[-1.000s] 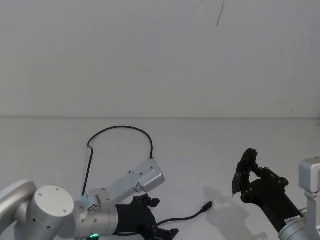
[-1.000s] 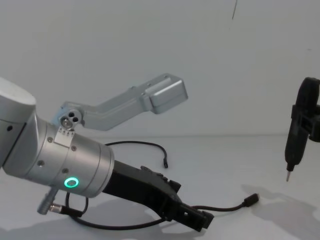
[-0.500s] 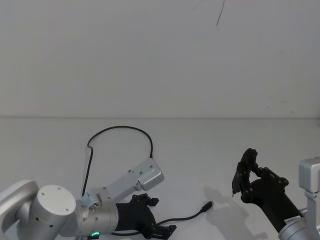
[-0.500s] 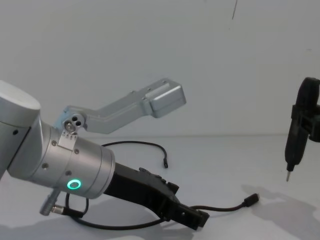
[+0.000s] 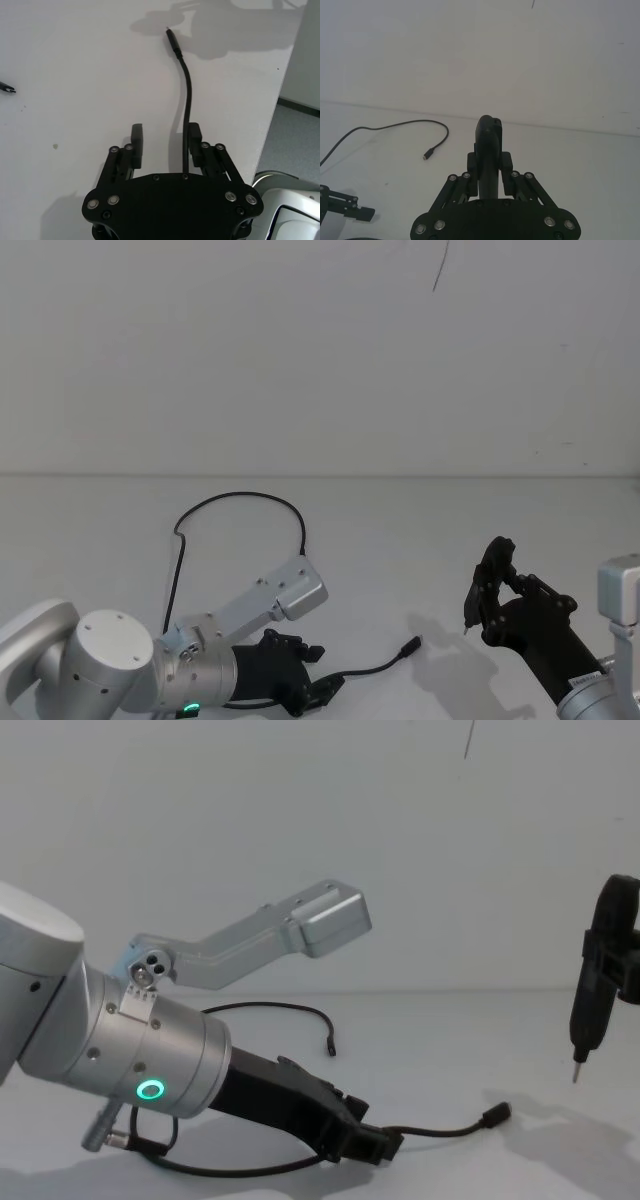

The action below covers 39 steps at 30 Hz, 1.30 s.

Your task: Pick up the data cable with the one hand.

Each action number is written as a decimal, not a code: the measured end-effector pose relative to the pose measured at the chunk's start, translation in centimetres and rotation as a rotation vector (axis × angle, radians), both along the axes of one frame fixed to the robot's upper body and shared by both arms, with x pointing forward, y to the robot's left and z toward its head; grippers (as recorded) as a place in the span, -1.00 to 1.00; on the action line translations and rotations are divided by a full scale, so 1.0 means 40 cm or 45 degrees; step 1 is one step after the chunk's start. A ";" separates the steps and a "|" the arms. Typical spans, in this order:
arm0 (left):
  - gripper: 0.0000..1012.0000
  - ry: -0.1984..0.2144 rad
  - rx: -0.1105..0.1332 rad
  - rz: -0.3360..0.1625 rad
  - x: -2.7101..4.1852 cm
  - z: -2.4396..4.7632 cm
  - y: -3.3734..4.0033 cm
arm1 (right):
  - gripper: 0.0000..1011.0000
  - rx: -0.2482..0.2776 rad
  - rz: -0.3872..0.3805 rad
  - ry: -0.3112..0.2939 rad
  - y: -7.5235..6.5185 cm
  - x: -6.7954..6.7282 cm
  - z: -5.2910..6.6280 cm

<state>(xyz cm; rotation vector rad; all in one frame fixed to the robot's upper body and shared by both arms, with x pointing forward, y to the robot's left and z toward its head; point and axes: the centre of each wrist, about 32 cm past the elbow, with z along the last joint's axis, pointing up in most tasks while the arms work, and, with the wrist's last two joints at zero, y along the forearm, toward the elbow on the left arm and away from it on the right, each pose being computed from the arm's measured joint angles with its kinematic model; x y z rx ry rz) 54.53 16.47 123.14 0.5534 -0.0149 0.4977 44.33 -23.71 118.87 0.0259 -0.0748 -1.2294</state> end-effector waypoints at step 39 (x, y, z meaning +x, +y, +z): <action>-0.92 -0.259 -0.121 -0.172 -0.022 0.013 -0.016 | -0.47 -0.026 0.073 -0.254 -0.093 -0.003 0.132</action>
